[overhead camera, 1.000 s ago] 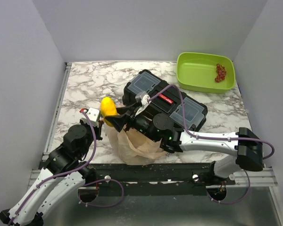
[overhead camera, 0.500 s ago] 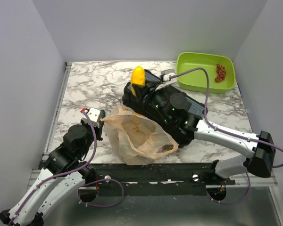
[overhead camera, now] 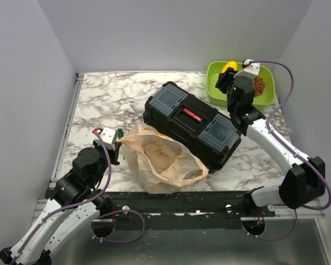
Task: Take the fake fruits out of the plastic bag
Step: Place the fake fruit in the bin.
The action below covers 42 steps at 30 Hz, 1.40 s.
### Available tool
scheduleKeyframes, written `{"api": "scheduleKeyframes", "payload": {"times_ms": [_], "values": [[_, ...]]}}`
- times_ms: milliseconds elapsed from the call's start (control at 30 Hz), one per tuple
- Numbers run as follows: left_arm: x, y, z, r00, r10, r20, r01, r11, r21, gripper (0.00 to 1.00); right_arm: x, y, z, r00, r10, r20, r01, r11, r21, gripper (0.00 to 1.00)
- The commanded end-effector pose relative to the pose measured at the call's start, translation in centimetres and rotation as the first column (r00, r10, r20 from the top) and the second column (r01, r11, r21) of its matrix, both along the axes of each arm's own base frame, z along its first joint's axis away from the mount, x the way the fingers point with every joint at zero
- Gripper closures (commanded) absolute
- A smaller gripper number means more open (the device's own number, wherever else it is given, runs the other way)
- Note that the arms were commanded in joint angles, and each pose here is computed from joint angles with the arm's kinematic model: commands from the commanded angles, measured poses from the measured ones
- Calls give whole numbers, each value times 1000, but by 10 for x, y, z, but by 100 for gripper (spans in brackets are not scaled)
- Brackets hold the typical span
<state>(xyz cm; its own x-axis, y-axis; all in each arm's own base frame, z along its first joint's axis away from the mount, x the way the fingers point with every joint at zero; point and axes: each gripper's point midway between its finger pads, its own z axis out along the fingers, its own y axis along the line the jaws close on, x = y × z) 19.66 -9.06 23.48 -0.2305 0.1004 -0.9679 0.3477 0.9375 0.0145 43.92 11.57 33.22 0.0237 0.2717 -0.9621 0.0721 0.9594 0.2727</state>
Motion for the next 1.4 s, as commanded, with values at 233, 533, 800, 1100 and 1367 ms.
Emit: {"api": "scheduleKeyframes", "payload": {"times_ms": [233,533,800,1100,1367], "values": [[3,3,-1,1000,26,7,-26,1000,-1,100,80,-96,-94,914,-304,-270,303,952,-49,99],[4,2,-1,1000,20,6,-20,1000,-1,100,117,-163,-167,805,-406,-433,404,909,-102,99],[5,2,-3,1000,23,2,-23,1000,4,100,128,-173,-225,738,-393,-549,400,910,-113,99],[6,4,-3,999,35,3,-35,999,5,100,131,-167,-252,713,-357,-604,368,923,-111,81],[6,4,-3,999,32,4,-32,999,3,100,131,-164,-260,703,-332,-629,335,935,-119,31]]}}
